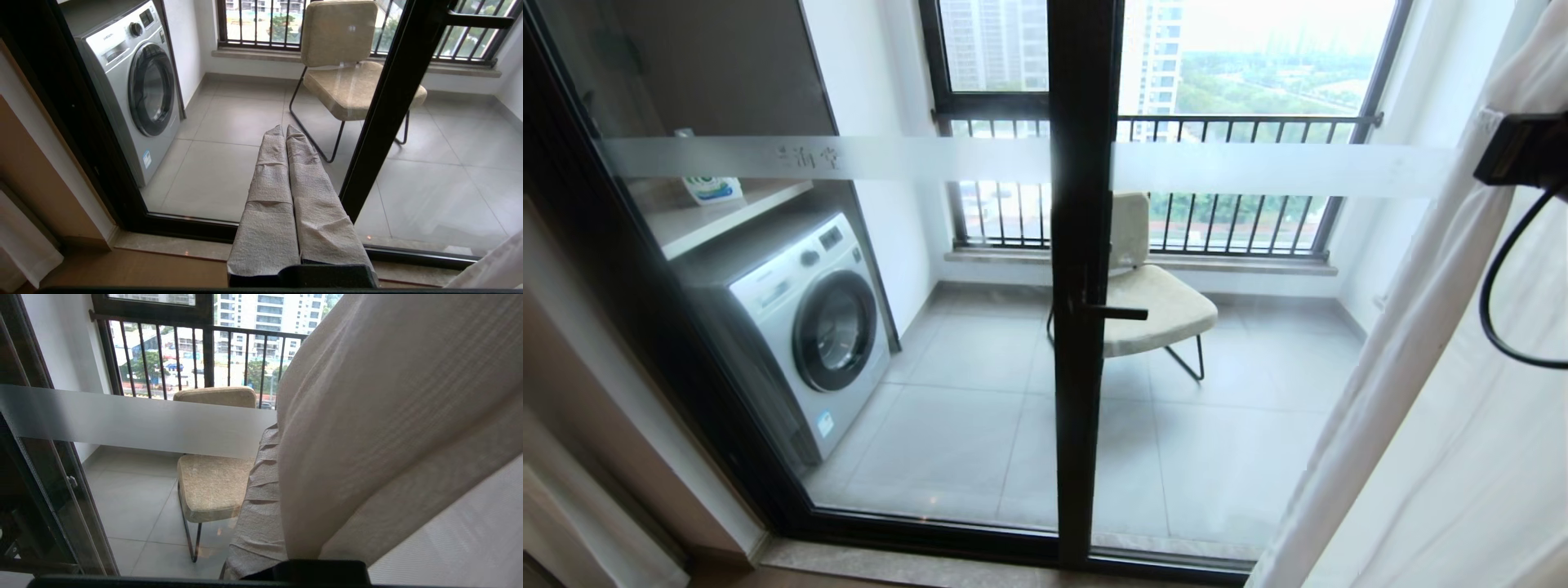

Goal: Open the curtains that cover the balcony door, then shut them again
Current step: Close the inner curtains on both sides

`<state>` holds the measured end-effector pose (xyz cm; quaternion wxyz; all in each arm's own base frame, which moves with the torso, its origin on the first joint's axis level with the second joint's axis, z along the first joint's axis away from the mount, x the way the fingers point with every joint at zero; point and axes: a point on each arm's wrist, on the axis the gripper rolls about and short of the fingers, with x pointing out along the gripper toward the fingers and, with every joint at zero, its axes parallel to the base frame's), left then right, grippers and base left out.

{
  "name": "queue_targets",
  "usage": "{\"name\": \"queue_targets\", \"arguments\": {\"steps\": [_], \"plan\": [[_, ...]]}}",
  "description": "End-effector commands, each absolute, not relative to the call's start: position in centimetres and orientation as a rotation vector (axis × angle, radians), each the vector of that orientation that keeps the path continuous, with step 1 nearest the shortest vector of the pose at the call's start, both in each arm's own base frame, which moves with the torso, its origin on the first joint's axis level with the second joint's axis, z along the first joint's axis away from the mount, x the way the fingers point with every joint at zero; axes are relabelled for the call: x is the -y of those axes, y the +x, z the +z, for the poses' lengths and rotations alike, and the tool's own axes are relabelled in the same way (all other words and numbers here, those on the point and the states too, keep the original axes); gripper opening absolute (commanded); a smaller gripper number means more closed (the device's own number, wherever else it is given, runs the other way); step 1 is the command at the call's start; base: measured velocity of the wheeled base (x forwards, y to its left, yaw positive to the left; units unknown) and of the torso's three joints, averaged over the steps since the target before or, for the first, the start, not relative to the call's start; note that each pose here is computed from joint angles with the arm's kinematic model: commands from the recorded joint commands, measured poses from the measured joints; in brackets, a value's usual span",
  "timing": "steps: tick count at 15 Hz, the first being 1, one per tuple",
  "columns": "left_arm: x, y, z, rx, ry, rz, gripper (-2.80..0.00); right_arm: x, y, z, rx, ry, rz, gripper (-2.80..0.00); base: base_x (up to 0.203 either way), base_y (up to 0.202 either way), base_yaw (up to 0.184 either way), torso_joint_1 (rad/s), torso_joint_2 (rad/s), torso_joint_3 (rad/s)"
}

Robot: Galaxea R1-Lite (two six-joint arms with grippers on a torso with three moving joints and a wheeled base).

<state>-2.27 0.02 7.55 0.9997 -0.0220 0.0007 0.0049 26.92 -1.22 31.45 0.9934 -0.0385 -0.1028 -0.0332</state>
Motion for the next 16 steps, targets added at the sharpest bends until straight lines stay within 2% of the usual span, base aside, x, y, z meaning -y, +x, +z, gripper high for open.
{"name": "queue_targets", "arguments": {"steps": [1,16], "plan": [[-0.02,-2.27,7.55,-0.001,-0.044,0.011,-2.8,1.21,27.46,31.61,0.213,-0.078,-0.066,-2.8,0.0,0.183,0.001,0.001,0.0,0.001],[-0.02,-2.27,7.54,-0.003,-0.043,0.011,-2.8,0.62,27.6,31.56,0.211,-0.072,-0.076,-2.8,0.0,0.187,0.0,0.003,0.0,0.003]]}}
